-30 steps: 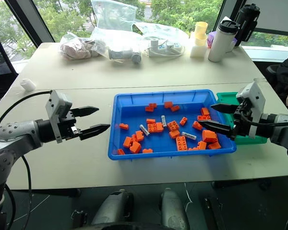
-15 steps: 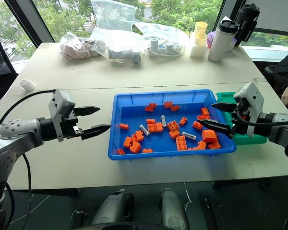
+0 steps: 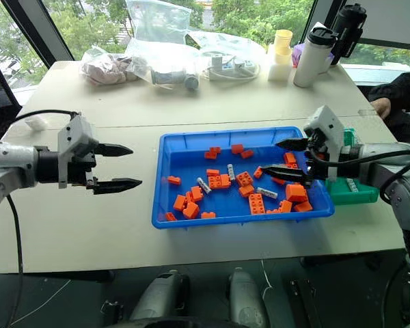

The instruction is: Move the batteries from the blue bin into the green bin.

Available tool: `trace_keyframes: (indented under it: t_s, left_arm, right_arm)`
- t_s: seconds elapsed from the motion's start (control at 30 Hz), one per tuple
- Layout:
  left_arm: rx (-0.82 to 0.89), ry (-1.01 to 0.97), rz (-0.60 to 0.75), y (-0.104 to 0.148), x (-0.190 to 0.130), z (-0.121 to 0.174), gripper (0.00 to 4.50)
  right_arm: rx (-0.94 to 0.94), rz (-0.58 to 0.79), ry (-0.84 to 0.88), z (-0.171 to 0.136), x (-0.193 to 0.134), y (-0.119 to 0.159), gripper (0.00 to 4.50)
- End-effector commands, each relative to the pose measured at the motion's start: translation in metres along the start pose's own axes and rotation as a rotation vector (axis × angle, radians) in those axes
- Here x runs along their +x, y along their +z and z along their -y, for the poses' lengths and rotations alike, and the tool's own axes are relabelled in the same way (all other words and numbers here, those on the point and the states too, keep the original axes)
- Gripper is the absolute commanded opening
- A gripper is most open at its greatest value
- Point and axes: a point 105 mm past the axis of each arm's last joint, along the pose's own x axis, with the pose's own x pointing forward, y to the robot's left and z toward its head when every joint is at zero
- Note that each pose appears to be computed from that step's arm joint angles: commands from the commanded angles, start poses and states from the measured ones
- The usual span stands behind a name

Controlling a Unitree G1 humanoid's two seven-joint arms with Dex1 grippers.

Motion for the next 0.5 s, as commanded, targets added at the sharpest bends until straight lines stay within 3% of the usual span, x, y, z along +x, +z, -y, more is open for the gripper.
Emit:
trace_keyframes:
  t_s: [0.03,0.33,0.5]
  left_arm:
    - [0.041,-0.099,-0.025,0.004,-0.001,0.010,4.50]
    - [0.036,-0.139,-0.066,-0.003,0.000,0.022,4.50]
    - [0.015,-0.131,-0.093,-0.009,-0.004,0.030,4.50]
  right_arm:
    - [-0.224,-0.055,0.215,-0.027,0.038,0.008,4.45]
    - [-0.486,-0.129,0.482,-0.029,0.093,0.005,4.45]
    - [-0.609,-0.142,0.521,-0.020,0.116,0.009,4.45]
